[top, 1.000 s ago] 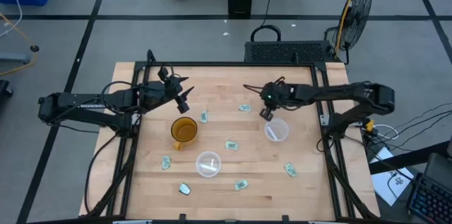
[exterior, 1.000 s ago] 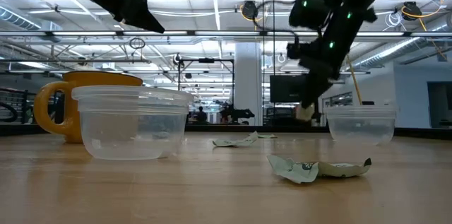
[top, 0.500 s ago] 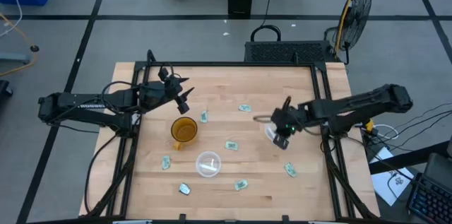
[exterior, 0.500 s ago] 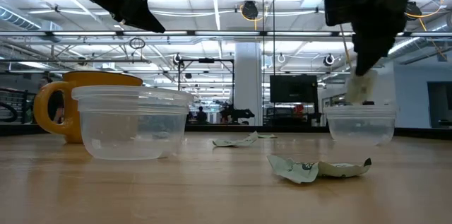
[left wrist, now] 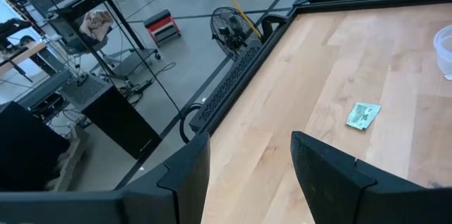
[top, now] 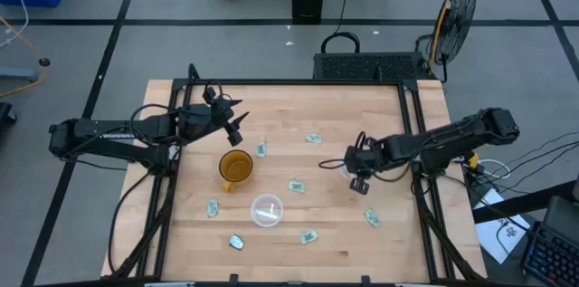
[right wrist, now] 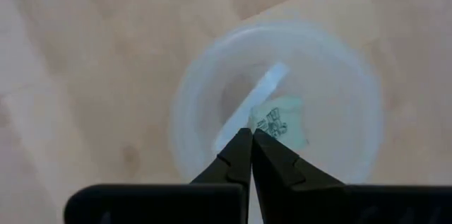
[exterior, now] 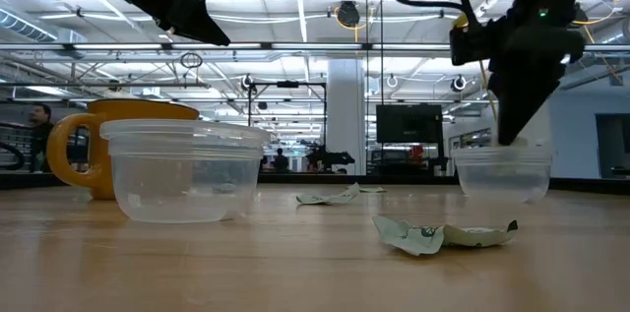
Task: Pick and place Stevia / Truvia into bins
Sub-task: Put the white stevia packet into the right transparent container, then put the white stevia packet into the left transparent container
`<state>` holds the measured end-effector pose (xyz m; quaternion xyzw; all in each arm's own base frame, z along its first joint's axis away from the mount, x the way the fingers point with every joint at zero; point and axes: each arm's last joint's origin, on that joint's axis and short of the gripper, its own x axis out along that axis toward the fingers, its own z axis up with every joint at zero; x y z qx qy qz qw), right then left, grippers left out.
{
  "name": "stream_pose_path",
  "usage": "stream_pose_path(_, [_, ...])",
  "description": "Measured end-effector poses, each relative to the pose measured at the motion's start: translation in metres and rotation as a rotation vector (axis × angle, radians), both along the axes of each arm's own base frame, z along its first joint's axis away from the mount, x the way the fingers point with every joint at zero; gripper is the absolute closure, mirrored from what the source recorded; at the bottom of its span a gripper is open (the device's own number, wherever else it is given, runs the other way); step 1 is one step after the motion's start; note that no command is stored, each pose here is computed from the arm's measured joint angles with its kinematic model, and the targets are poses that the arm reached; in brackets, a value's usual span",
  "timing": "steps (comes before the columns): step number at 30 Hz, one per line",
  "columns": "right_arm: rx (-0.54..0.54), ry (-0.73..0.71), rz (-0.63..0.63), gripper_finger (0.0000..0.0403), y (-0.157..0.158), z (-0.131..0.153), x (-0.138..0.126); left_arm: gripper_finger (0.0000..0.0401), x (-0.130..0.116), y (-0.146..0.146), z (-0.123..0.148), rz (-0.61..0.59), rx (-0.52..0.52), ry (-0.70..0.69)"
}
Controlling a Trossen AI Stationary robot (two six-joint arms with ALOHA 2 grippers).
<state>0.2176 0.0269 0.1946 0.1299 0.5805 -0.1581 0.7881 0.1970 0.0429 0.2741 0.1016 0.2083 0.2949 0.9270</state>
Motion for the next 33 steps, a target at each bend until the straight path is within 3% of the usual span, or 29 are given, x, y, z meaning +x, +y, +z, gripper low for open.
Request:
stream_pose_path(10, [0.021, 0.017, -0.107, 0.0376, -0.011, -0.011, -0.004, 0.0196, 0.000, 0.000, 0.000, 0.000, 0.000, 0.001])
stream_pose_path(22, [0.006, -0.013, 0.006, 0.0296, -0.011, -0.014, -0.005, 0.0196, 0.000, 0.000, 0.000, 0.007, -0.016, -0.010])
stream_pose_path(28, [-0.019, -0.106, 0.057, 0.0298, -0.012, 0.001, -0.010, 0.0197, 0.000, -0.001, 0.000, 0.000, -0.051, -0.032])
stream_pose_path(33, [-0.038, -0.269, 0.057, 0.0306, -0.013, 0.020, -0.011, 0.0196, 0.002, -0.004, -0.001, -0.114, -0.138, -0.063])
